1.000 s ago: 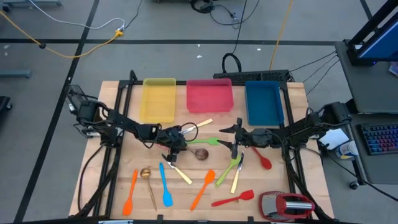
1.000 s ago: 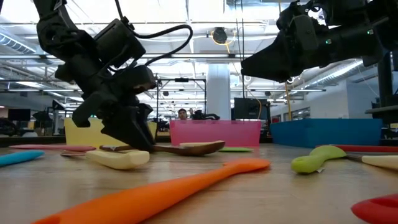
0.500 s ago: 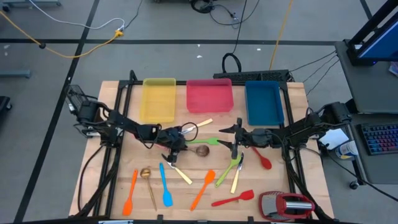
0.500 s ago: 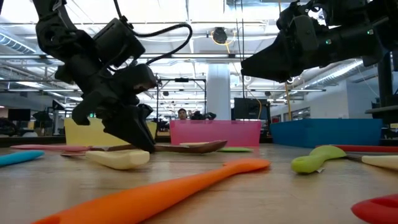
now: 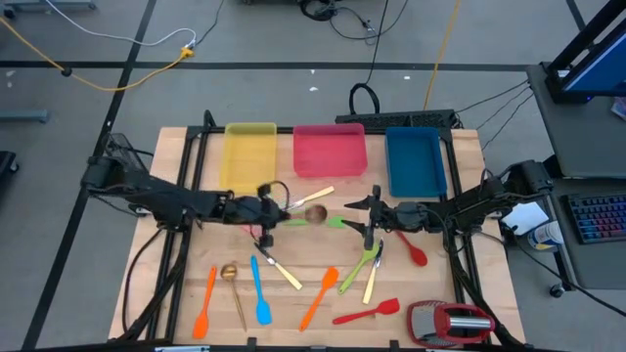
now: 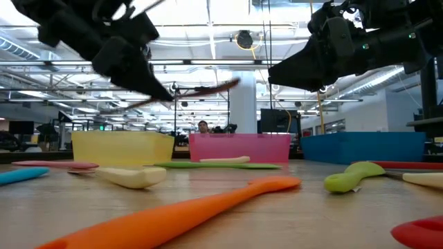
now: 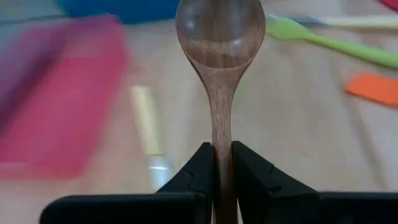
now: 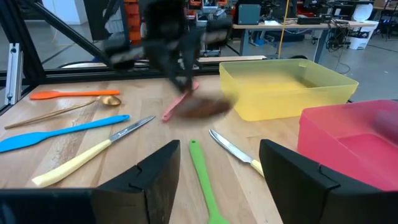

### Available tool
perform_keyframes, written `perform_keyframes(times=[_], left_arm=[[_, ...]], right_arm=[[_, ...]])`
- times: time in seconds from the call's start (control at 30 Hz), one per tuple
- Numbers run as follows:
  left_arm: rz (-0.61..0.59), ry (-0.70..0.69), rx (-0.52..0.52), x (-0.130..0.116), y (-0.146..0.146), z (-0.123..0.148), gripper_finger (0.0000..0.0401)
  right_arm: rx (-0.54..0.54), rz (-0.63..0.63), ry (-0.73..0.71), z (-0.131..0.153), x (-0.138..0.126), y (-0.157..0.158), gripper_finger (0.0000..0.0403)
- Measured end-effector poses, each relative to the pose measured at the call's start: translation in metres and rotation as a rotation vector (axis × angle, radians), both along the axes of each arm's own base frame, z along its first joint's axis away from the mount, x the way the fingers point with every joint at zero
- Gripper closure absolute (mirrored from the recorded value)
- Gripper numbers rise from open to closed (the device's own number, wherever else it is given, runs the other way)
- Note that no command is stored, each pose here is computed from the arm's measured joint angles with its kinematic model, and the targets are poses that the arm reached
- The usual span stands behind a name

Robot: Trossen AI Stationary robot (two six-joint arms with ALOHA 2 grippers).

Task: Pick & Place Kitchen Items
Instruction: Put the wooden serving spoon into the yellow bin

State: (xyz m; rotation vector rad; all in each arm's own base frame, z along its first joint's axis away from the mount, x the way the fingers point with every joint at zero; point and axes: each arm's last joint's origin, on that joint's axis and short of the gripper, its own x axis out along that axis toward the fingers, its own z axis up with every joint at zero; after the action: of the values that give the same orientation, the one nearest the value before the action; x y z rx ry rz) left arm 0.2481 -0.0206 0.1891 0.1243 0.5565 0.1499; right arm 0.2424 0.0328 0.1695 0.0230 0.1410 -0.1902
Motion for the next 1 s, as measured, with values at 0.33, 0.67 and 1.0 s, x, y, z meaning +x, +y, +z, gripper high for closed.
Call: perform_keyframes(times=[0.33,0.67,1.0], left_arm=[[0.385,-0.045,0.029,-0.031,0.041,0.028,0.0360],[0.695,0.016,-0.024,-0.047,0.096,0.020,0.0360],[0.895,0.085,-0.130,-0.068,0.131,0.009,0.0359]], right_arm=[[0.000,-0.001,0.000,0.000,0.000,0.000,0.0190],[0.001,-0.001,-0.007,0.001,0.000,0.000,0.0190],[0.001,0.000,-0.007,0.001,0.000,0.000,0.0190]])
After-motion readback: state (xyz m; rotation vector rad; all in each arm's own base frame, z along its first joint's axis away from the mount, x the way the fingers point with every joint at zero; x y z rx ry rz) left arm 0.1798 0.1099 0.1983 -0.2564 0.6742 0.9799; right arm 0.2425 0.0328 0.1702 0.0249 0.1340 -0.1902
